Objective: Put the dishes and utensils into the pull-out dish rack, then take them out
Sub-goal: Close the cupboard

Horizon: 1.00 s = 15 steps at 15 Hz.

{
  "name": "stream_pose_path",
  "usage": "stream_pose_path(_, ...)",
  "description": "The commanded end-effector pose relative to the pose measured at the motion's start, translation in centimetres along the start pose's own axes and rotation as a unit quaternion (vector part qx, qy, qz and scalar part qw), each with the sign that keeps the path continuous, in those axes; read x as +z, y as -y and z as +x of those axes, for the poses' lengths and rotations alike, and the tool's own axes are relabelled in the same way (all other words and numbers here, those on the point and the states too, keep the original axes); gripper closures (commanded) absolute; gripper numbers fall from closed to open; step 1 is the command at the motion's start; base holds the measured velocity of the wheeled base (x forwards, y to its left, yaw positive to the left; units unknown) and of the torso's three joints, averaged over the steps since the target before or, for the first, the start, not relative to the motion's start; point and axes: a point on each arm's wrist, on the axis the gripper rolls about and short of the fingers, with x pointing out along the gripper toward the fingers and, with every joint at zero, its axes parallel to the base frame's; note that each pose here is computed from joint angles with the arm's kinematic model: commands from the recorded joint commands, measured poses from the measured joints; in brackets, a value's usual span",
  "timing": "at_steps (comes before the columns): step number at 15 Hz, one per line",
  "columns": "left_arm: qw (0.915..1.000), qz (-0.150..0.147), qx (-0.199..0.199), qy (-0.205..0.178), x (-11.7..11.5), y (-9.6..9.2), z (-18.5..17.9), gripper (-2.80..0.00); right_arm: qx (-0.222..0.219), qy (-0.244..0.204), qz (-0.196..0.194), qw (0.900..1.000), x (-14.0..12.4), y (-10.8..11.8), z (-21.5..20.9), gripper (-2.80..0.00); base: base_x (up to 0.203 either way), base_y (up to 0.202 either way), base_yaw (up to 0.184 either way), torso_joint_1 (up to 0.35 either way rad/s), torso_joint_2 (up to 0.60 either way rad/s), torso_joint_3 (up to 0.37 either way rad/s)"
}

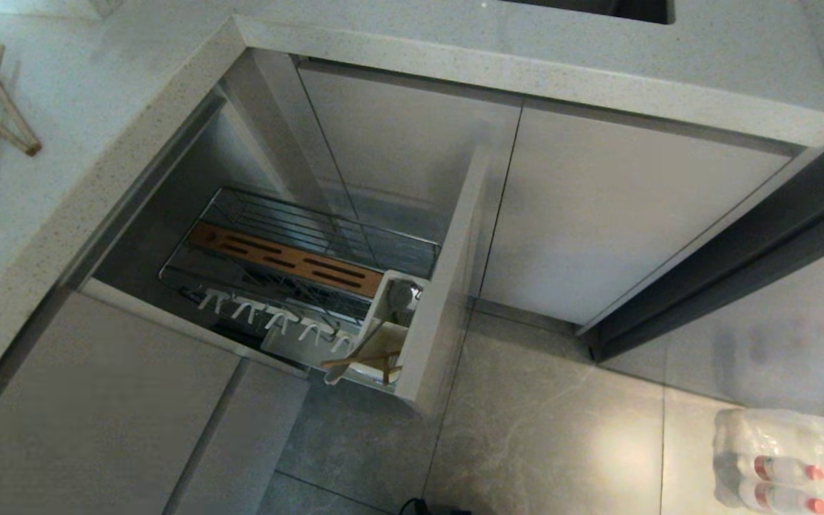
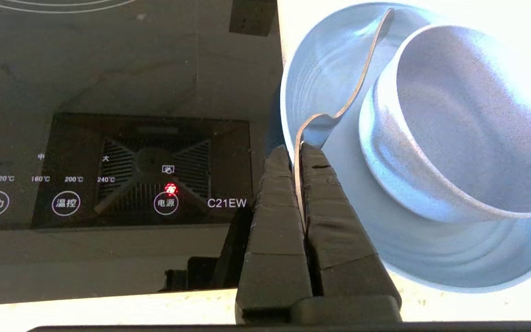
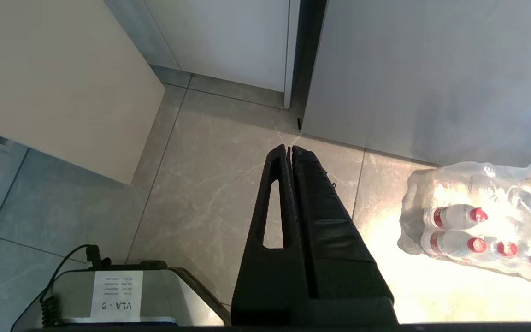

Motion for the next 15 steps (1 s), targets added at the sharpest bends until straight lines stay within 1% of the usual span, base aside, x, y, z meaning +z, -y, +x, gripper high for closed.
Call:
stream_pose_path(1, 1.0000, -0.002, 0.002, -0.003, -0.08, -0.07, 0.11, 0.00, 0.000, 0.000, 0.000, 1.000, 0.01, 0.00, 0.01, 0.00, 0.000, 0.000, 0.000, 0.000, 0.00, 0.000)
stream_pose_path(8, 1.0000, 0.001, -0.001, -0.008, -0.15, -0.10, 0.17, 0.00, 0.000, -0.001, 0.000, 1.000, 0.01, 0.00, 0.01, 0.00, 0.000, 0.000, 0.000, 0.000, 0.00, 0.000)
stream_pose_path(9, 1.0000, 0.000, -0.001, -0.007, -0.11, -0.08, 0.16, -2.80, 0.000, -0.001, 0.000, 1.000, 0.01, 0.00, 0.01, 0.00, 0.000, 0.000, 0.000, 0.000, 0.00, 0.000)
stream_pose_path(13, 0.9999, -0.001, -0.004, -0.009, -0.07, -0.01, 0.18, -2.80, 0.000, -0.001, 0.000, 1.000, 0.01, 0.00, 0.01, 0.00, 0.000, 0.000, 0.000, 0.000, 0.00, 0.000)
stream_pose_path(15, 1.0000, -0.001, -0.008, -0.004, 0.11, 0.12, 0.00, -2.80, 0.000, -0.001, 0.000, 1.000, 0.01, 0.00, 0.01, 0.00, 0.000, 0.000, 0.000, 0.000, 0.00, 0.000)
